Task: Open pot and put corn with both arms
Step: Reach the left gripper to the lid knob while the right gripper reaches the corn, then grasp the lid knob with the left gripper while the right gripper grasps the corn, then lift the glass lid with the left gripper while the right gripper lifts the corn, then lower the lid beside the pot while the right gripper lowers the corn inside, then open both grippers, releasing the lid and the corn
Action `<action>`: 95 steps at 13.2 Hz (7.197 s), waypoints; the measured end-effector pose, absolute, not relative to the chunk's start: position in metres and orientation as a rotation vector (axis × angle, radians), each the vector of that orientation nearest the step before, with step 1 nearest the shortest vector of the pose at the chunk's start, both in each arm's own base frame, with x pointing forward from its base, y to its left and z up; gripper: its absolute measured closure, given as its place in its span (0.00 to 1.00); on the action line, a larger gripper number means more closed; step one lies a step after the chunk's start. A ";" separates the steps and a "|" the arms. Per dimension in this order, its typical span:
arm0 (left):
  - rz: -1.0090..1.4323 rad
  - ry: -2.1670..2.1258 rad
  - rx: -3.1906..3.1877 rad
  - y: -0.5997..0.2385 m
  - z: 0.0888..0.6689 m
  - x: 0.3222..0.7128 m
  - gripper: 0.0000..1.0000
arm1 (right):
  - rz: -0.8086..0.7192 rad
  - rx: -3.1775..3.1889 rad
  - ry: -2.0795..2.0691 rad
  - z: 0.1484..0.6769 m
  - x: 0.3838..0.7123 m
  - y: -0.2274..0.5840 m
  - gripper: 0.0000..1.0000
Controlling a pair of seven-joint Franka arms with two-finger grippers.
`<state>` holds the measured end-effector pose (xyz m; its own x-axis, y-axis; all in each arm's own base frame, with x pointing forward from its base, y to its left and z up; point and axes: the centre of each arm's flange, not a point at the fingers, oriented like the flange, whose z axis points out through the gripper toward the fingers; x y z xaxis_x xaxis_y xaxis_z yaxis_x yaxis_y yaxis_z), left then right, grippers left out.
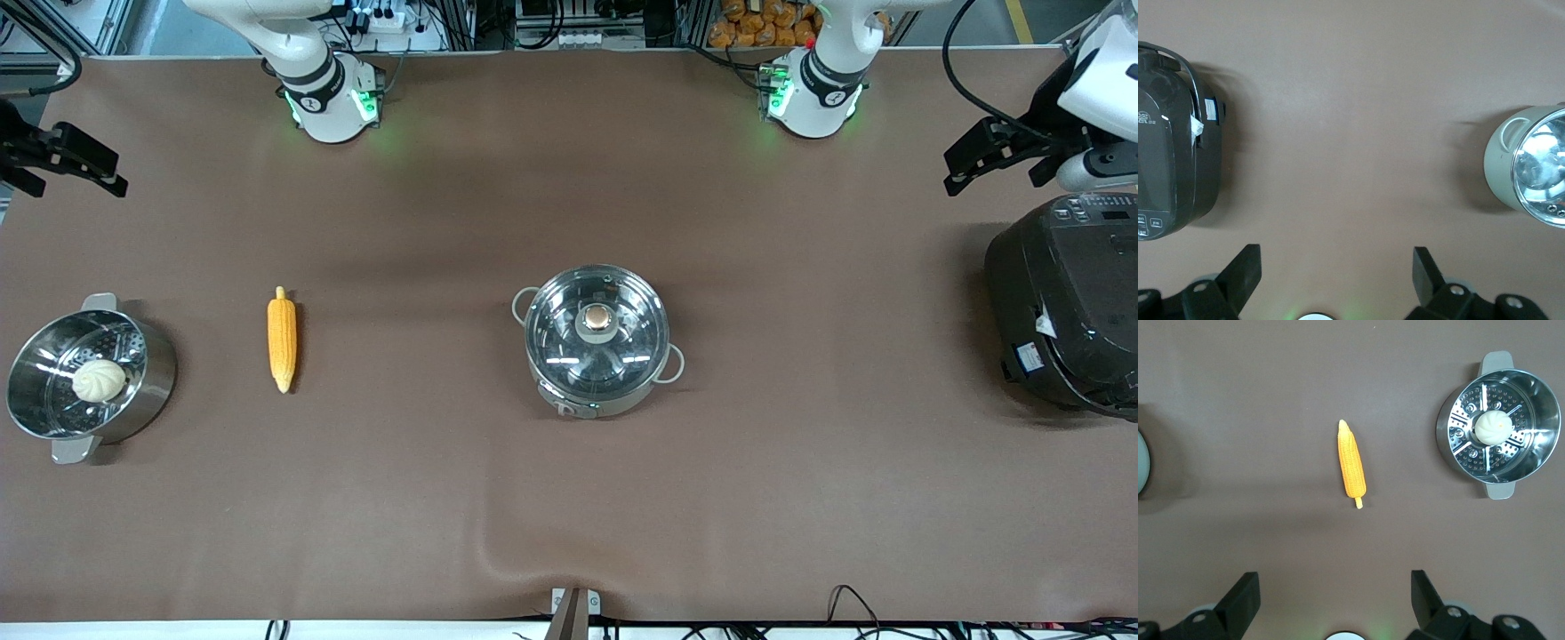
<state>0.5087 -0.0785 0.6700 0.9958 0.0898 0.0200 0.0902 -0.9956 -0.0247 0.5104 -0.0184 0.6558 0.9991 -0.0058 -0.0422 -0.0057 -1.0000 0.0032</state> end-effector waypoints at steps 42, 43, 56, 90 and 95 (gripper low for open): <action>0.077 -0.792 -3.013 -0.493 0.355 0.538 0.26 | -0.124 3.118 0.080 0.178 0.533 -0.026 0.31; 0.077 -0.792 -3.014 -0.493 0.353 0.539 0.28 | -0.136 3.119 0.078 0.184 0.534 -0.026 0.41; 0.064 -0.798 -3.031 -0.496 0.354 0.542 0.50 | -0.170 3.191 0.104 0.357 0.565 0.039 0.66; -0.001 -0.328 -3.142 -0.101 0.237 0.605 0.23 | 0.120 3.257 -0.459 0.337 0.543 0.531 0.05; -0.158 -0.289 -3.139 -0.120 0.362 0.626 0.00 | 0.066 3.164 -0.599 0.460 0.612 0.377 0.00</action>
<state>0.6256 -0.1197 0.3616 0.9782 0.1830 0.0982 0.1816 -0.9831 0.0239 0.6124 0.3771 0.4601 0.9302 -0.3663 0.0254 -0.3631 -0.9279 -0.0852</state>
